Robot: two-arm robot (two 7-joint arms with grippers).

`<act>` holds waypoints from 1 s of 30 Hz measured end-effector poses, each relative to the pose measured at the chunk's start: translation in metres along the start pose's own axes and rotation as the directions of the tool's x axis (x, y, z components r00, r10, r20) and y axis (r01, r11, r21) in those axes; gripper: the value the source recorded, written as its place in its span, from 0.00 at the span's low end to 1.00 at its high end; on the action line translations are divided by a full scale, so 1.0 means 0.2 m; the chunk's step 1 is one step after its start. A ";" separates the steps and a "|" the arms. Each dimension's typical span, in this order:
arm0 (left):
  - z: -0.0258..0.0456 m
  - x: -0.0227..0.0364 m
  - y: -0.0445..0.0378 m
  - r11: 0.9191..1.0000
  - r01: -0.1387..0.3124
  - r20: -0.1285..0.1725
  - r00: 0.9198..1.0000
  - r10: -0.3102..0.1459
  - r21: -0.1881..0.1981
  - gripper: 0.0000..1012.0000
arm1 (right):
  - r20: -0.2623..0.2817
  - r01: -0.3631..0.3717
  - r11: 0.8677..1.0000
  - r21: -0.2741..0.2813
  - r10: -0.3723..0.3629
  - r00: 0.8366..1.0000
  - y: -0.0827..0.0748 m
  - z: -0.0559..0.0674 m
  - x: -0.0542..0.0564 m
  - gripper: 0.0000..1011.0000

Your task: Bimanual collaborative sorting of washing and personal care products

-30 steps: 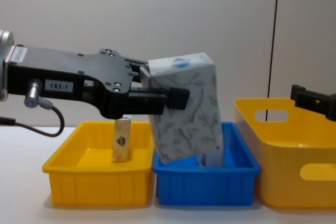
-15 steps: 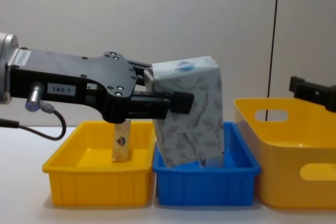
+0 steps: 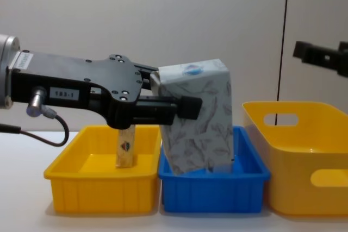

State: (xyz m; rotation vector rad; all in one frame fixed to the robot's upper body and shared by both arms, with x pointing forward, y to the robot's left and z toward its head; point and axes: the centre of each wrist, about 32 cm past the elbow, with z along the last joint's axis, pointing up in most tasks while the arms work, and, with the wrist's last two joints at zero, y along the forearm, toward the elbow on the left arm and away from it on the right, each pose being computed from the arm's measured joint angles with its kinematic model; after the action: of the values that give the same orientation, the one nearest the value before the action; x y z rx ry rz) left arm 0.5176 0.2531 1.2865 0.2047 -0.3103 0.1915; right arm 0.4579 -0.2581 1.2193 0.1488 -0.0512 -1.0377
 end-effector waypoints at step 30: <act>-0.001 0.001 -0.001 1.000 0.004 0.001 1.000 -0.004 -0.001 0.38 | -0.032 -0.455 0.888 -0.066 0.454 0.891 0.22 0.16 0.46 0.99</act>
State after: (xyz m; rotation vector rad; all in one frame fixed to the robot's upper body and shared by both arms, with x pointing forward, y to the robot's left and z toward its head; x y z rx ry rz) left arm 0.5180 0.2529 1.2863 0.2045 -0.3106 0.1873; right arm 0.5380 -0.3194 1.2547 0.0737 -0.0322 -0.5661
